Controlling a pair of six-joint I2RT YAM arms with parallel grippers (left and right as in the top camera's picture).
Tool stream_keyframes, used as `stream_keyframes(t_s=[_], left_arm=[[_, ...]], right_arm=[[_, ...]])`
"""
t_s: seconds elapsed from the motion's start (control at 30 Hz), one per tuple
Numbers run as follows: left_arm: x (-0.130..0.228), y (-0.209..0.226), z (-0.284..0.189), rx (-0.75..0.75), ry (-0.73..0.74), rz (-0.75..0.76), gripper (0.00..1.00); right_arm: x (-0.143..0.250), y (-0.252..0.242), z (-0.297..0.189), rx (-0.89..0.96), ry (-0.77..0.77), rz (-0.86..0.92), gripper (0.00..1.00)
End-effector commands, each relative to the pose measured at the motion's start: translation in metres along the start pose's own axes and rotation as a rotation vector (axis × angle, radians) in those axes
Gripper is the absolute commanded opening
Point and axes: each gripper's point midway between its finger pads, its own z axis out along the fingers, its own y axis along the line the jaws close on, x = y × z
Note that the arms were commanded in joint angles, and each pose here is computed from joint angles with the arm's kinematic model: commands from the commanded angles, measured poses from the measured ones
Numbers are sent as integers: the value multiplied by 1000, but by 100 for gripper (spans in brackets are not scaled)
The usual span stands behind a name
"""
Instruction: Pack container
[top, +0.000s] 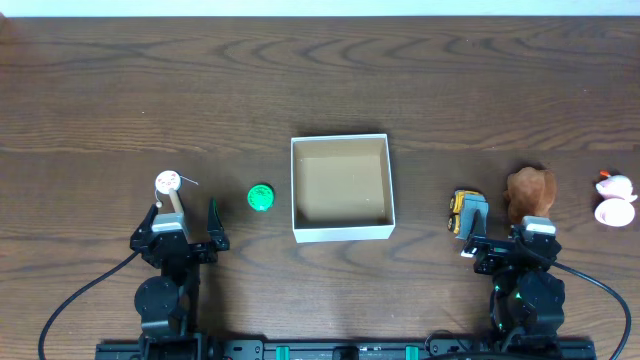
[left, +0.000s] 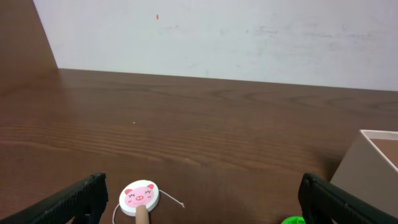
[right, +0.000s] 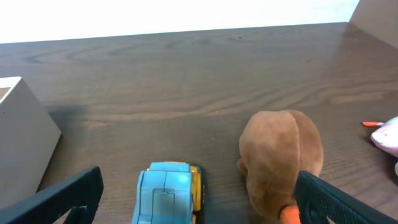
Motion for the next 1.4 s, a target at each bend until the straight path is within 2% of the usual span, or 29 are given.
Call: stream_keyframes(t_s=[0.0,1.37], left_arm=[[16,1,0,-8,55,0,98],[16,1,0,-8,55,0,98]], right_arm=[[0,1,0,-3,-4,10,99],[0,0,0,-1,-4,12,99]])
